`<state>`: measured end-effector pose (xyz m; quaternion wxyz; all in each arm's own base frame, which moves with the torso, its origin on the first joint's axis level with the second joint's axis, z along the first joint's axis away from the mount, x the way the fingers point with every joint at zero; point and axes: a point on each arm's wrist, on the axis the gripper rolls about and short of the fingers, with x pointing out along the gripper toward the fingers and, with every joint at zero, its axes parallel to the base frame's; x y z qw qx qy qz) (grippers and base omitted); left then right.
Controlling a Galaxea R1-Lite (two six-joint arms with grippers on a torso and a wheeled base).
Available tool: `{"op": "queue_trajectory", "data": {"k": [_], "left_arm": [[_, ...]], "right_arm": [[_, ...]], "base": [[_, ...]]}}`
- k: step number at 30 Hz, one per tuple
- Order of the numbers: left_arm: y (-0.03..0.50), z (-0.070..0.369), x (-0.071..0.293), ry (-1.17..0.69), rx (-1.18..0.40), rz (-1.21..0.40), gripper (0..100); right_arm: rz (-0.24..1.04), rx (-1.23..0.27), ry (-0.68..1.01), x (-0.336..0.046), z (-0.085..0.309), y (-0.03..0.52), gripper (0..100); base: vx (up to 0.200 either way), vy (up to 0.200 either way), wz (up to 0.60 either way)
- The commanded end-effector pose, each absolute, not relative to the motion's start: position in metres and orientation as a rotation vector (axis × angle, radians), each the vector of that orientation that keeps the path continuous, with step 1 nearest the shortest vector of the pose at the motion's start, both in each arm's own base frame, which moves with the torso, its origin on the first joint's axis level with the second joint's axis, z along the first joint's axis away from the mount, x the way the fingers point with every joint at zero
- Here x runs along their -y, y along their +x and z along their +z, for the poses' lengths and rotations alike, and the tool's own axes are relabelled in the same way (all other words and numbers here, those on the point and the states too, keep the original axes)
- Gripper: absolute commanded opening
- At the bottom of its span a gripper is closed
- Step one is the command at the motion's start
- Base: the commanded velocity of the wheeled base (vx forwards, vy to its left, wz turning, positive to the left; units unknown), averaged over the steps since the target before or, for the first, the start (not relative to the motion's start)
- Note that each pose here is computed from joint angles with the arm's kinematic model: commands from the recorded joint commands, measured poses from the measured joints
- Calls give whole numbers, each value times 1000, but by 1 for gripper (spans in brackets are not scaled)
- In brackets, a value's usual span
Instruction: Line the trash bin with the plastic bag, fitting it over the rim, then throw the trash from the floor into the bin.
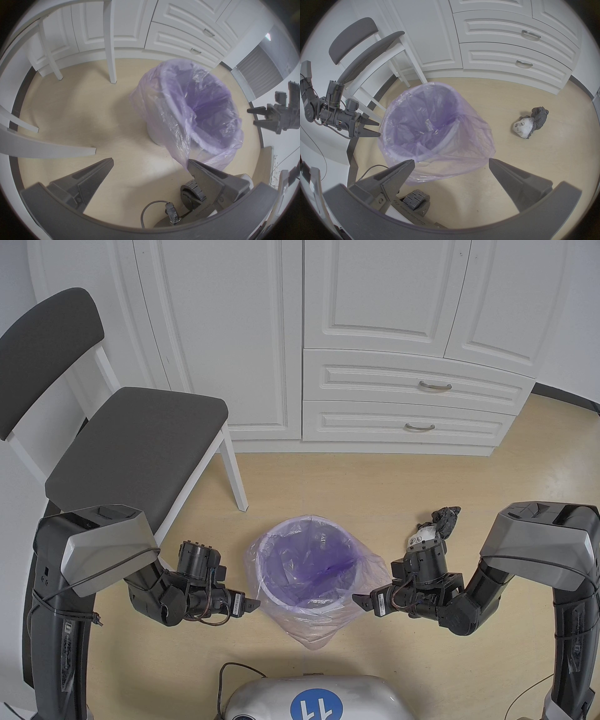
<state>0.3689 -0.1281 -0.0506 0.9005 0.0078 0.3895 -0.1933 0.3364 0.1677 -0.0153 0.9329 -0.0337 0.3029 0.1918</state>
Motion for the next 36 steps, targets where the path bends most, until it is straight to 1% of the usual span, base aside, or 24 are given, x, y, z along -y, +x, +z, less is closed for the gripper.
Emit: {"op": "queue_trajectory", "data": {"k": [1, 12, 15, 18, 23, 27, 30, 36], "left_arm": [[376, -62, 129, 24, -835, -375, 100], [377, -61, 129, 22, -831, -375, 100], [377, -62, 129, 23, -829, -373, 100], [376, -61, 130, 26, -826, -375, 100], [376, -62, 131, 30, -825, -377, 100], [377, -61, 131, 27, -816, -377, 100], [378, -58, 131, 21, -770, -379, 100], [377, -56, 129, 18, -761, -378, 100]], "right_arm": [[371, -608, -60, -161, -13, 344, 100], [329, -568, -40, -148, -4, 357, 100], [310, -571, -83, -136, -8, 362, 100], [299, -582, -111, -127, -13, 365, 100], [293, -650, -163, -118, -18, 364, 100], [305, -656, -170, -121, -24, 367, 100], [305, -656, -169, -126, -34, 373, 100], [313, -659, -170, -133, -51, 388, 100]], "base": [[0, 0, 0], [0, 0, 0], [0, 0, 0], [0, 0, 0], [0, 0, 0], [0, 0, 0], [0, 0, 0], [0, 0, 0]]}}
